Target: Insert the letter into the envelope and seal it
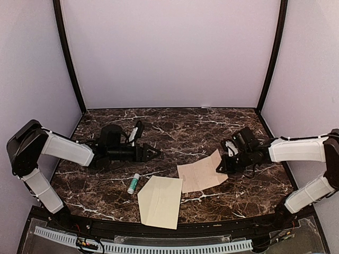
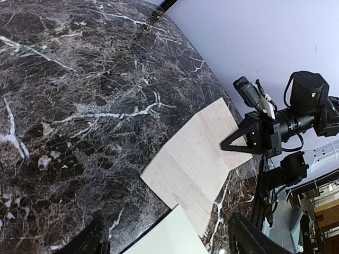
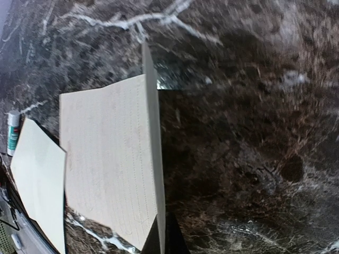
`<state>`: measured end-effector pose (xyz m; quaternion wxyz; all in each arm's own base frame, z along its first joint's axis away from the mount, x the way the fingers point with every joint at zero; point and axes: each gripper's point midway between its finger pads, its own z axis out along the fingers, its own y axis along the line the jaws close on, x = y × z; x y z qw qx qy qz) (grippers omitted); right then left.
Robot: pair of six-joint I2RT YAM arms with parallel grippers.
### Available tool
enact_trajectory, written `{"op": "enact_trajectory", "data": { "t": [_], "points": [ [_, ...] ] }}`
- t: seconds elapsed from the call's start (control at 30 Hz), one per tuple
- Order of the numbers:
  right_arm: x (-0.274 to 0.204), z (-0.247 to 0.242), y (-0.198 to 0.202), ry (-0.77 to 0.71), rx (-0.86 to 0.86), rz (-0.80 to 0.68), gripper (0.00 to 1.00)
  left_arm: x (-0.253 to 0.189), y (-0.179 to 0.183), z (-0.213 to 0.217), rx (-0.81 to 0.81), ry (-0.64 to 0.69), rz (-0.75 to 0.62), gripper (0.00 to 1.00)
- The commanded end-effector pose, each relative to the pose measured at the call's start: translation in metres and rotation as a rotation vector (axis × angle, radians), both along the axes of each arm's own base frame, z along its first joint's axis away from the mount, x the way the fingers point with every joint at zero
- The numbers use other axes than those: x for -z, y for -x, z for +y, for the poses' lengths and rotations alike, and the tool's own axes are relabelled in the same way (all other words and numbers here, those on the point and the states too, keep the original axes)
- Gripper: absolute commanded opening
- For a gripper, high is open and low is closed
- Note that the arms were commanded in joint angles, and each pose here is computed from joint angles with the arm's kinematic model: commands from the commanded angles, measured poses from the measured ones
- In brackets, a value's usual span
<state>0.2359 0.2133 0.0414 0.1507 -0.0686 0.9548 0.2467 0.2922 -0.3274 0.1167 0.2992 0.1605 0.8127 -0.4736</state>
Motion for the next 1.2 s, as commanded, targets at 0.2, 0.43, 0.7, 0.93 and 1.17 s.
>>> {"op": "enact_trajectory", "data": {
  "t": [0.2,0.43,0.7,0.93,1.17],
  "points": [
    [-0.138,0.042,-0.038,-0.228,-0.105,-0.329,0.0,-0.081,-0.005,-0.008,0.057,0.074,-0.246,0.78],
    [-0.213,0.06,-0.034,-0.377,-0.19,-0.434,0.0,-0.119,-0.013,0.018,0.076,0.177,-0.315,0.79],
    [-0.288,0.075,-0.019,-0.522,-0.275,-0.534,0.0,-0.127,-0.011,0.032,0.147,0.301,-0.304,0.7],
    [-0.318,0.097,0.001,-0.606,-0.364,-0.554,0.0,-0.136,-0.007,0.023,0.228,0.367,-0.295,0.67],
    [-0.324,0.111,-0.002,-0.626,-0.374,-0.574,0.0,-0.154,0.008,0.019,0.325,0.442,-0.302,0.59]
  ]
}}
